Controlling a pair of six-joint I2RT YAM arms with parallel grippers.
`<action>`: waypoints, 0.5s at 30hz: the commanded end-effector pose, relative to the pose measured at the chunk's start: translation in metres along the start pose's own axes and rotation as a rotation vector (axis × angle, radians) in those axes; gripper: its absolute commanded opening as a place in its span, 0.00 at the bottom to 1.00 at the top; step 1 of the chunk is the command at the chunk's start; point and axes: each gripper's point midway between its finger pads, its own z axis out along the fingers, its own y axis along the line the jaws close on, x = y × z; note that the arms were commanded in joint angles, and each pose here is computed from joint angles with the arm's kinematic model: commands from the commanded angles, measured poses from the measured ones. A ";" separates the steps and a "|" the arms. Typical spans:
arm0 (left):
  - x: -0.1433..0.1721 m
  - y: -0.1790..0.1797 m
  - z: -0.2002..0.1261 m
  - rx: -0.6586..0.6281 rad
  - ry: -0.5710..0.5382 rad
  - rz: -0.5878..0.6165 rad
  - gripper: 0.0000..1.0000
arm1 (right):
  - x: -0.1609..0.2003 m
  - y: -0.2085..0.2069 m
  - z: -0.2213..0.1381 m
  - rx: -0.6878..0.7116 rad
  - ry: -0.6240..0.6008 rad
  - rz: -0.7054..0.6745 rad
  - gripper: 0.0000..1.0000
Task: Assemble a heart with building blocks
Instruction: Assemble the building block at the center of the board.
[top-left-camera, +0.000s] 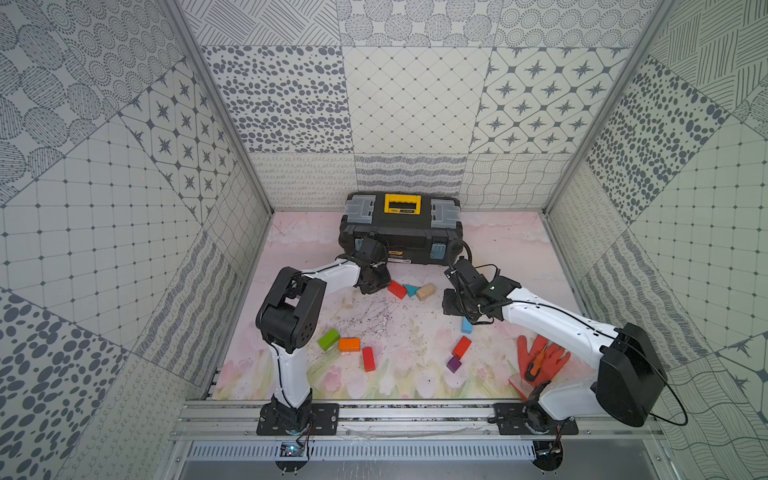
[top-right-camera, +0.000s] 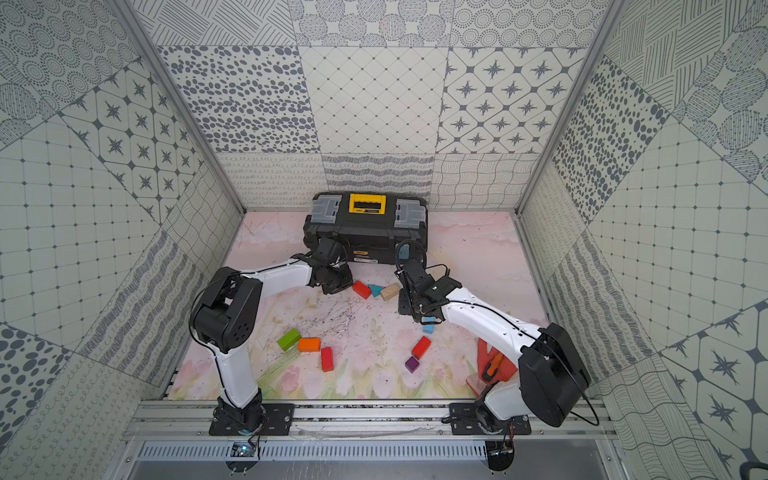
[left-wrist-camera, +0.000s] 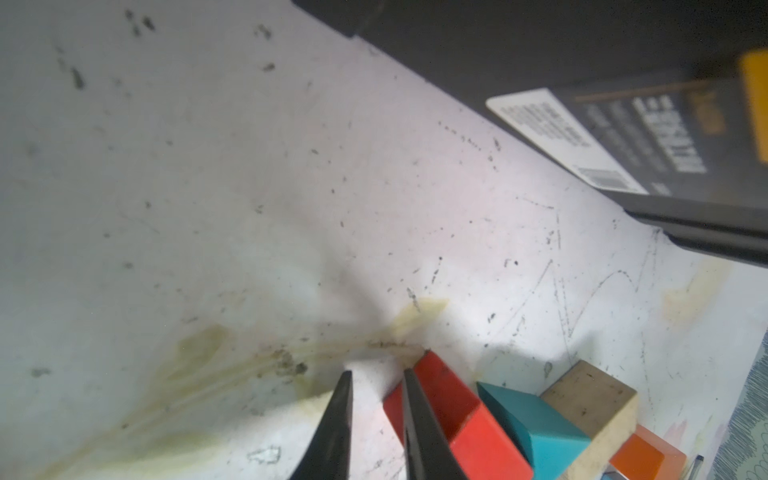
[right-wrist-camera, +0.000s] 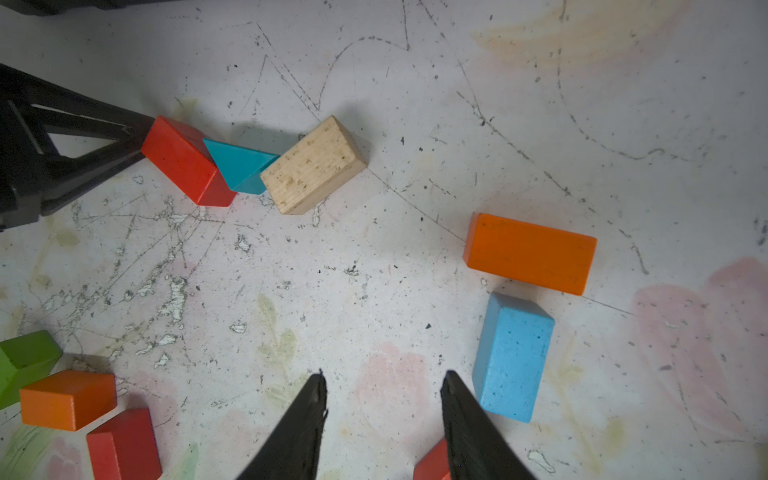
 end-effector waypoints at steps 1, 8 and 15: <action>-0.002 -0.010 0.000 0.042 -0.013 0.016 0.21 | -0.003 0.004 -0.007 -0.028 -0.028 0.020 0.48; -0.003 -0.010 -0.002 0.039 -0.019 0.021 0.23 | -0.004 0.003 -0.007 -0.025 -0.030 0.018 0.48; -0.015 -0.002 -0.038 -0.011 -0.100 0.025 0.33 | -0.002 0.000 -0.009 -0.016 -0.028 0.007 0.49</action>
